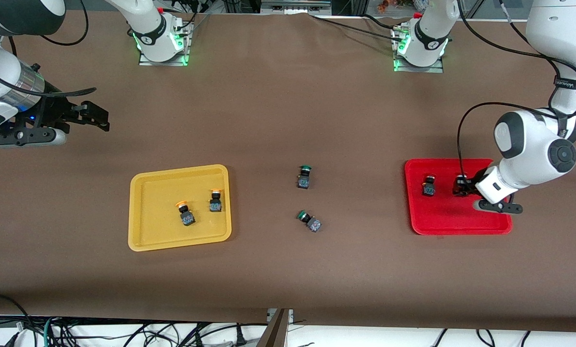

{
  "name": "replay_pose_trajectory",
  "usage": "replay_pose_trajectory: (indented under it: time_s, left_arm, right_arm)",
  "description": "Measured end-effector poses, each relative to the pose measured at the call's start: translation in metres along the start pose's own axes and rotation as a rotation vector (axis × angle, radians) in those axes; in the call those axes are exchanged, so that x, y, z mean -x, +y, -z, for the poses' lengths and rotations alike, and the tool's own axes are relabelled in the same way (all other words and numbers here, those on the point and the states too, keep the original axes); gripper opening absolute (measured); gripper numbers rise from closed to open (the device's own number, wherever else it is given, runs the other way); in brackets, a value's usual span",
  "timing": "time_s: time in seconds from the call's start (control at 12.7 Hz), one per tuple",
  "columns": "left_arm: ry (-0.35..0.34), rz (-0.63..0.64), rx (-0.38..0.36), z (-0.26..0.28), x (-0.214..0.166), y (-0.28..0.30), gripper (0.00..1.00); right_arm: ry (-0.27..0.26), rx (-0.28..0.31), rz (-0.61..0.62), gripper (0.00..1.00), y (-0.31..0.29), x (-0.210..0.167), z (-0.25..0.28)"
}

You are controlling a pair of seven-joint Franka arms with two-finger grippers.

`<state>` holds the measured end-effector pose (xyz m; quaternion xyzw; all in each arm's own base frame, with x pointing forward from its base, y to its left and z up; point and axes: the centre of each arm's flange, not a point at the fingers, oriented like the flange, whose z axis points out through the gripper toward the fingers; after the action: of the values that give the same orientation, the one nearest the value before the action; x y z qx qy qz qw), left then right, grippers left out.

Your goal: Place red and yellow buttons in trays

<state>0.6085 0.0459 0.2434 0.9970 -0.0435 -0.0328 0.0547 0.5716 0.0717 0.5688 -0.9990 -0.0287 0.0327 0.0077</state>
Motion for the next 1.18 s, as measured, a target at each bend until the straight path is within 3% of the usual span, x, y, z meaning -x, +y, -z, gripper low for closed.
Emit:
replay_pose_trajectory:
  time_s: [0.31, 0.39, 0.71, 0.87, 1.18]
  left_arm:
    - [-0.061, -0.014, 0.013, -0.036, 0.005, 0.01, 0.34]
    - [-0.06, -0.019, 0.012, -0.036, 0.004, 0.012, 0.4]
    - [-0.037, -0.027, 0.01, -0.016, -0.01, 0.015, 0.82]
    - [-0.065, -0.032, 0.021, 0.017, -0.025, 0.017, 1.0]
    - [-0.102, -0.048, 0.034, 0.138, -0.041, 0.022, 1.0]
  right_arm:
    - [0.0, 0.0, 0.0, 1.0, 0.0, 0.0, 0.0]
    - [0.0, 0.0, 0.0, 1.0, 0.0, 0.0, 0.0]
    - [-0.001, 0.0, 0.0, 1.0, 0.0, 0.0, 0.0]
    - [-0.001, 0.0, 0.0, 1.0, 0.0, 0.0, 0.0]
    - [0.001, 0.0, -0.001, 1.0, 0.0, 0.0, 0.0]
